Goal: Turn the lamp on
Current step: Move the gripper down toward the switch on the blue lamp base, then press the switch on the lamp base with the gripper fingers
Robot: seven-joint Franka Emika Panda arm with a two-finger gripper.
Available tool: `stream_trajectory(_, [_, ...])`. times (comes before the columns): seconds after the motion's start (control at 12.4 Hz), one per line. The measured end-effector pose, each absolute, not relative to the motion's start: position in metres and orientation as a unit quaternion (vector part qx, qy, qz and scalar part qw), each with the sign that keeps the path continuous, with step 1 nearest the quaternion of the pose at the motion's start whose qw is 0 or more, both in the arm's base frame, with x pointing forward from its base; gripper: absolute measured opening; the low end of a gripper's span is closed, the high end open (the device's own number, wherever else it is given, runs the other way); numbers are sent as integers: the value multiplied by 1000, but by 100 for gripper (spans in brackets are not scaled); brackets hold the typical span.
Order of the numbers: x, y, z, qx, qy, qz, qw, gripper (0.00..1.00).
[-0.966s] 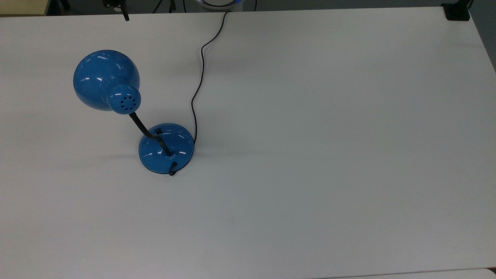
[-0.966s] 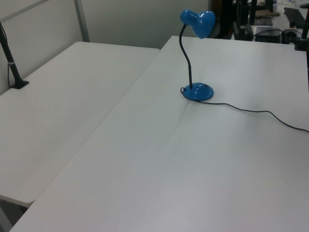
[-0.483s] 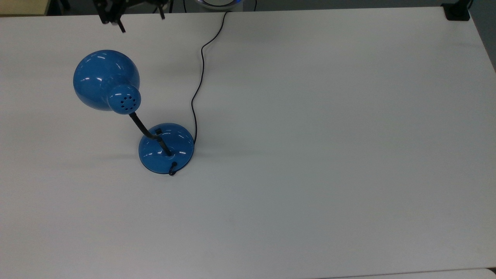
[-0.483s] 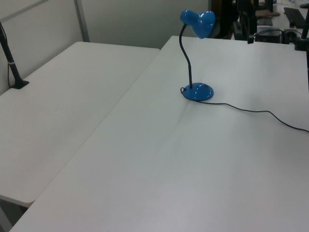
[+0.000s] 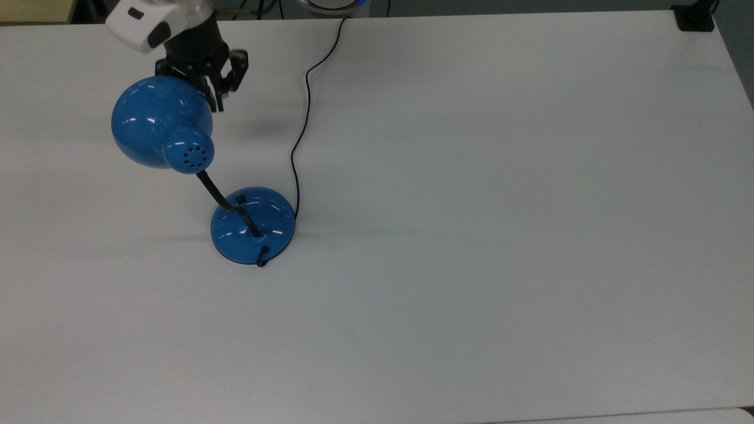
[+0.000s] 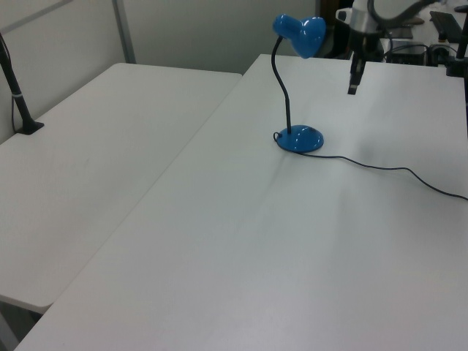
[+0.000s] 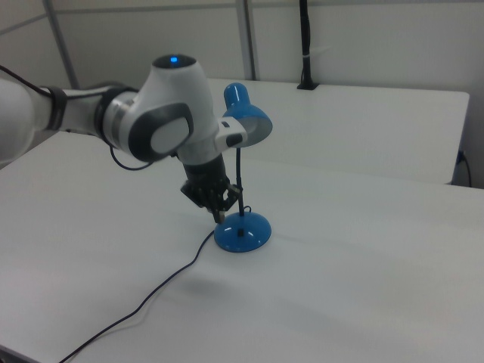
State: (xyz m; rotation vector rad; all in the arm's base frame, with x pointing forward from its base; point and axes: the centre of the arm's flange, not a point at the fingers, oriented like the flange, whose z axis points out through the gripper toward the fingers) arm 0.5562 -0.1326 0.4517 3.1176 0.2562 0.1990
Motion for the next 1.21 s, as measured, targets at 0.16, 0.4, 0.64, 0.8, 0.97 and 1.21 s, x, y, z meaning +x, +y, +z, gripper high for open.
stream_trajectory(0.16, [572,-133,423,994,21,104,2,1])
stream_trajectory(0.4, [596,-128,378,990,-6,141,6,1])
stream_trajectory(0.64, [611,-111,350,987,-28,159,3,1])
stream_trajectory(0.8, [615,-108,346,987,-28,158,2,1])
stream_trajectory(0.97, [617,-106,344,987,-27,158,1,1])
stream_trajectory(1.21, [621,-99,341,987,-22,156,-1,1])
